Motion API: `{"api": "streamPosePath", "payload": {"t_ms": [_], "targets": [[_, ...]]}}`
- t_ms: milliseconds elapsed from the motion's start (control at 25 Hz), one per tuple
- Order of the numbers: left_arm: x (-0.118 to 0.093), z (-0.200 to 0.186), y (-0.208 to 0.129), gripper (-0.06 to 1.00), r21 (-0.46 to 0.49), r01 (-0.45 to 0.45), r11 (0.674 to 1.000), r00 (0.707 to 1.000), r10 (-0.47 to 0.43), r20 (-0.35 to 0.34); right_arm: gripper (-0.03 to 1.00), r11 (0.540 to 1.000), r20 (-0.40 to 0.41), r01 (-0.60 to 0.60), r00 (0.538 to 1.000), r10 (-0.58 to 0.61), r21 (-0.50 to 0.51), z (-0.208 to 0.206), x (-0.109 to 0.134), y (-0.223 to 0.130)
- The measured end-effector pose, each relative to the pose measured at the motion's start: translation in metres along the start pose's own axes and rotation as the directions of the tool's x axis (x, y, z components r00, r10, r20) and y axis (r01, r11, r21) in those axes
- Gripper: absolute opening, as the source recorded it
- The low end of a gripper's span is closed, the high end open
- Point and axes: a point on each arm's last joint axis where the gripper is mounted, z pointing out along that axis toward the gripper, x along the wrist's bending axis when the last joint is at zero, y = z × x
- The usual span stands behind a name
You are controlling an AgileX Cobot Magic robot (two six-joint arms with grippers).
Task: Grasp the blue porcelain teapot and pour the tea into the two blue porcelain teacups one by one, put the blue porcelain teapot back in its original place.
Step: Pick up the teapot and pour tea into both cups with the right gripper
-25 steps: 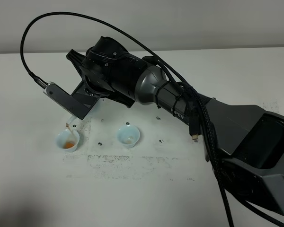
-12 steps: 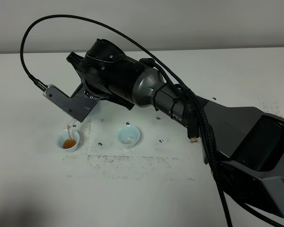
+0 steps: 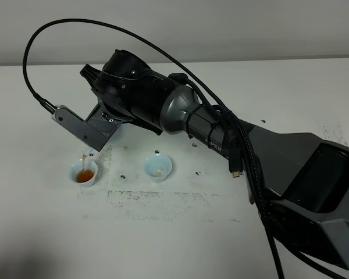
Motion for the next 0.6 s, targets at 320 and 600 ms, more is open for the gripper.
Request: {"api": "streamPosePath", "payload": {"t_ms": [320, 600], "targets": [[0.0000, 0.0000, 0.0000, 0.67, 0.000, 0.000, 1.000, 1.000, 0.000, 0.000, 0.04, 1.000, 0.000, 0.003, 1.000, -0.003, 0.006, 0.0000, 0.0000, -0.0006], [0.0000, 0.0000, 0.0000, 0.67, 0.000, 0.000, 1.000, 1.000, 0.000, 0.000, 0.04, 1.000, 0.001, 0.003, 1.000, -0.003, 0.007, -0.0002, -0.0002, -0.0001]]}}
